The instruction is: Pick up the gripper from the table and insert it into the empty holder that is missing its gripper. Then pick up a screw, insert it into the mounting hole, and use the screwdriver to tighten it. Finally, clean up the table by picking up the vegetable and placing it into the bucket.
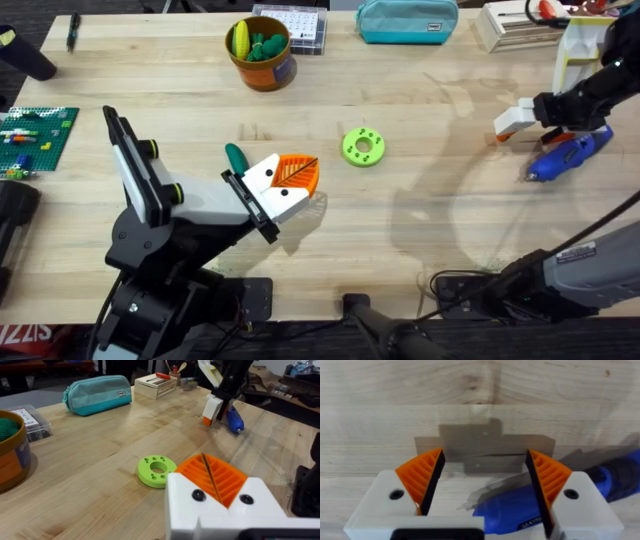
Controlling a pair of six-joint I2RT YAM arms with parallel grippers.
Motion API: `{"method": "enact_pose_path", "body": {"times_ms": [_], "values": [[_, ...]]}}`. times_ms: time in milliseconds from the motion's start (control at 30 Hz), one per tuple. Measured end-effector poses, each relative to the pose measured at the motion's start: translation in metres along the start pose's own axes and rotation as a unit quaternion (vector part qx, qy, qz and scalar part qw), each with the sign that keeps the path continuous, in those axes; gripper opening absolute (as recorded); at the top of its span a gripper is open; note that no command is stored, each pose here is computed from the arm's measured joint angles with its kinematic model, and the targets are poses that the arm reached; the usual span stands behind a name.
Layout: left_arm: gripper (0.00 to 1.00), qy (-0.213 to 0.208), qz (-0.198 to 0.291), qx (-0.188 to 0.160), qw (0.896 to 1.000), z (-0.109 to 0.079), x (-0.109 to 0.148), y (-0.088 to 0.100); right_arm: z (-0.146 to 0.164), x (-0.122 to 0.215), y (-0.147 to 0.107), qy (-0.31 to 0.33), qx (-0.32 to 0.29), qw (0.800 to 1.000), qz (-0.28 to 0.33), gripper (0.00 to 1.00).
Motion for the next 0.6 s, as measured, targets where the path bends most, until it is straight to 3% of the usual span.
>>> {"method": "enact_pose_path", "body": {"times_ms": [267,600], "values": [[0.013,0.0,-0.001,0.0,1.0,0.0,0.0,0.0,0.007,-0.001,0.001,0.039,-0.002,0.999,-0.011,0.993],[0.013,0.0,-0.001,0.0,1.0,0.0,0.0,0.0,0.025,0.006,0.02,0.143,-0.038,0.985,-0.085,0.994]]}}
Point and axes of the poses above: each hand's point on the last joint's axis, 136 mm out from that joint toward the fingers, its own x axis back along the fingers, its own z axis along the line the jaws close on, y = z × x, the point moved 8 cm from there along x, back along the fingers, and after that the axes turned 4 degrees about x, right-handed, at the moved point
